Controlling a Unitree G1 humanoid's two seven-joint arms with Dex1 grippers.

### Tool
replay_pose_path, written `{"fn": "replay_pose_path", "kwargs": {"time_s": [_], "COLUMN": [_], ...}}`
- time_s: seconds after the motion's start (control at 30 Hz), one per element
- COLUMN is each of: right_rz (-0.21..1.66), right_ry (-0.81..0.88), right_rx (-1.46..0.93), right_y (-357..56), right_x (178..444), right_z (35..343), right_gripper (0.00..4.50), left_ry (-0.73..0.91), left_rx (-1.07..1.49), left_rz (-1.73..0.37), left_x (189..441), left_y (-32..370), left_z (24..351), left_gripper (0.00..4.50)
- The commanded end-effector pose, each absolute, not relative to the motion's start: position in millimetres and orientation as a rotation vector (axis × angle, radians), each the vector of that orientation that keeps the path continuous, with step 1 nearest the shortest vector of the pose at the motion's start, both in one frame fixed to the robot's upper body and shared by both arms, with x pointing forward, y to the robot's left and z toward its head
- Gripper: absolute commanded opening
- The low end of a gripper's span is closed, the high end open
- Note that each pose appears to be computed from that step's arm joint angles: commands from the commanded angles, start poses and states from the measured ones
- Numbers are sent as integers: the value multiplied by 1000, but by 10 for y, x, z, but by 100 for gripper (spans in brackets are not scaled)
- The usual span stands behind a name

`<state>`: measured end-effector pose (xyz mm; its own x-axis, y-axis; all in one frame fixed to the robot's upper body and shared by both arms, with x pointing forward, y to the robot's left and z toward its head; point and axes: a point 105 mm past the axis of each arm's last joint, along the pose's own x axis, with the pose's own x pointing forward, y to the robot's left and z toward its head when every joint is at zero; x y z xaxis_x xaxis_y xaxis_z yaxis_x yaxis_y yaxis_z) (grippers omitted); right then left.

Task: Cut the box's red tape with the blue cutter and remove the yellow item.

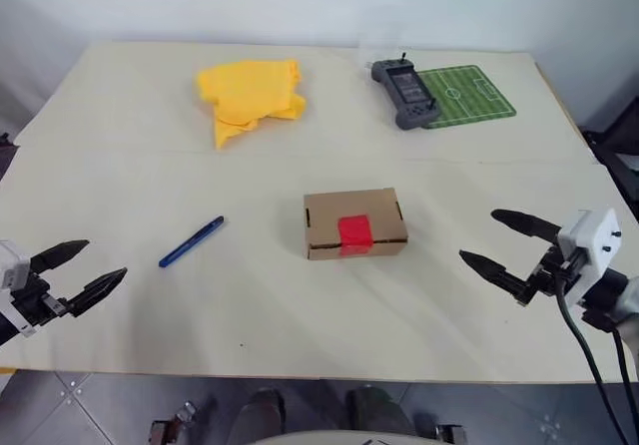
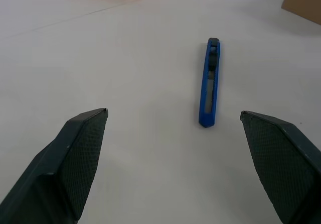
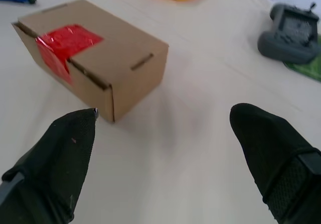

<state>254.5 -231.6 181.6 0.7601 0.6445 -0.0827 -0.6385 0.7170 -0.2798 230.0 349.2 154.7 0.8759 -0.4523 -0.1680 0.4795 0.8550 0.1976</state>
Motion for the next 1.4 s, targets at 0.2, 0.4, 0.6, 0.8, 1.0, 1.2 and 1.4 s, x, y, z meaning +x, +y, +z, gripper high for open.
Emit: {"fn": "replay_pose_path", "kwargs": {"time_s": [0.2, 0.4, 0.6, 0.8, 1.0, 1.2, 1.4], "right_rz": [827, 967, 958, 870, 777, 691, 779], "right_ry": [-27, 118, 260, 283, 230, 175, 148], "right_rx": [-283, -284, -332, -284, -285, -330, -357], "right_y": [-2051, -1649, -1441, -1302, -1222, -1326, -1282], "right_x": [2461, 2308, 2346, 2532, 2765, 3052, 3265], "right_z": [1892, 1621, 1190, 1050, 1128, 1322, 1459], "right_gripper": [432, 251, 35, 0, 0, 0, 0], "left_ry": [55, -95, -132, -92, 31, 208, 327], "left_rx": [168, 183, 272, 363, 352, 281, 155], "left_rz": [-581, -809, -1006, -1042, -1282, -1451, -1519], "left_x": [2402, 3076, 3876, 4231, 4059, 3715, 3192], "left_y": [3360, 2584, 1455, 885, 607, 737, 758], "left_z": [1783, 2086, 2143, 2101, 1886, 1651, 1456], "left_gripper": [450, 292, 103, 4, 4, 4, 4]}}
